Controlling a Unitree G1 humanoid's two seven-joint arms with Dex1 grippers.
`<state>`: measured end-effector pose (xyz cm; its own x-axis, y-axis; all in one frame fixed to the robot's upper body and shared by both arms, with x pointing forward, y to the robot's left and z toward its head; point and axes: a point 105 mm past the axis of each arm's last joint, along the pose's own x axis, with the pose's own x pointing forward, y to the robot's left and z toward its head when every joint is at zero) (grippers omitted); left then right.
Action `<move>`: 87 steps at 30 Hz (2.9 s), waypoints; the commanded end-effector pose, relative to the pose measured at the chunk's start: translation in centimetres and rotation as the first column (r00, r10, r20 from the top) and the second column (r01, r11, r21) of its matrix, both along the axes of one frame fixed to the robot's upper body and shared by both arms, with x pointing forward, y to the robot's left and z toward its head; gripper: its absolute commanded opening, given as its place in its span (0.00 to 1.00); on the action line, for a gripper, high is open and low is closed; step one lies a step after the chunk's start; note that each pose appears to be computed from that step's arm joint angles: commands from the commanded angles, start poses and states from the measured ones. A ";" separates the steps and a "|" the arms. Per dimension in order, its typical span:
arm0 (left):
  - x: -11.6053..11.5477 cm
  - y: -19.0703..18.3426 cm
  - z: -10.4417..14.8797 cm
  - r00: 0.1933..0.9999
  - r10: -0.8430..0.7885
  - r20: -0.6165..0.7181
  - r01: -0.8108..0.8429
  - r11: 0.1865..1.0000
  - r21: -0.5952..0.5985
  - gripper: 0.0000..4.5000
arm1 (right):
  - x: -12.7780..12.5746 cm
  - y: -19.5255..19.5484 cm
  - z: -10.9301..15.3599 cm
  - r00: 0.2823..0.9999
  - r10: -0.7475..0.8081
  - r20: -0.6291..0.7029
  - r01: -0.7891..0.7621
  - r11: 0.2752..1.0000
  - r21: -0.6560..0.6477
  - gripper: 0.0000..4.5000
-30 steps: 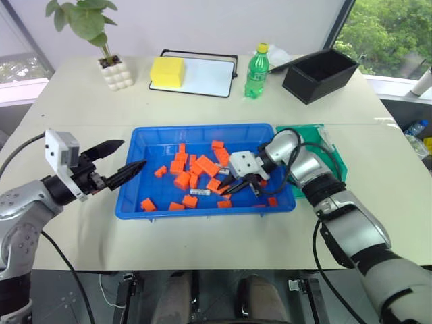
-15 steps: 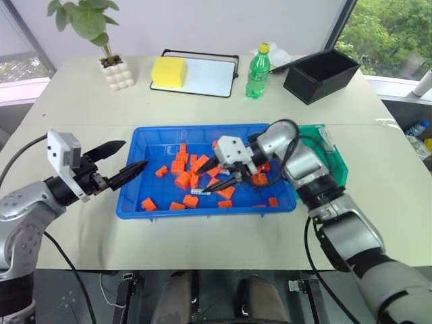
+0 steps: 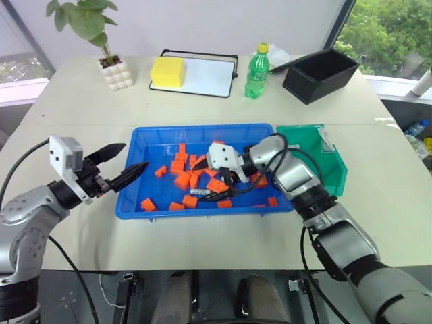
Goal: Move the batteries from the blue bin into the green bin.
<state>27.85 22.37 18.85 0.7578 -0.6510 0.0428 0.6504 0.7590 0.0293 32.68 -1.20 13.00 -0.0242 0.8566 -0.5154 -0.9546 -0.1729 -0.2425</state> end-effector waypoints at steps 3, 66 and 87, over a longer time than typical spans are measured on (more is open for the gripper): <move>-0.2 -0.2 0.9 0.998 0.003 0.056 -0.003 1.000 0.012 1.00 | -0.2 -0.1 0.8 1.000 0.012 0.019 -0.012 1.000 0.009 0.99; 3.9 -6.5 2.0 0.841 -0.541 0.008 0.533 0.830 0.164 1.00 | 2.9 -21.6 9.9 0.690 -0.680 0.250 0.696 0.717 0.029 0.03; 3.9 -4.6 1.6 0.885 -0.465 0.020 0.454 0.871 0.187 1.00 | 4.9 -20.9 11.2 0.628 -0.720 0.297 0.723 0.680 0.120 0.99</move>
<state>31.98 17.19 19.07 0.3503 -0.9325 -0.0883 0.9315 0.3370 0.1373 37.33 -23.51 21.34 0.7270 0.4782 -0.4927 -0.6866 0.5122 -0.5160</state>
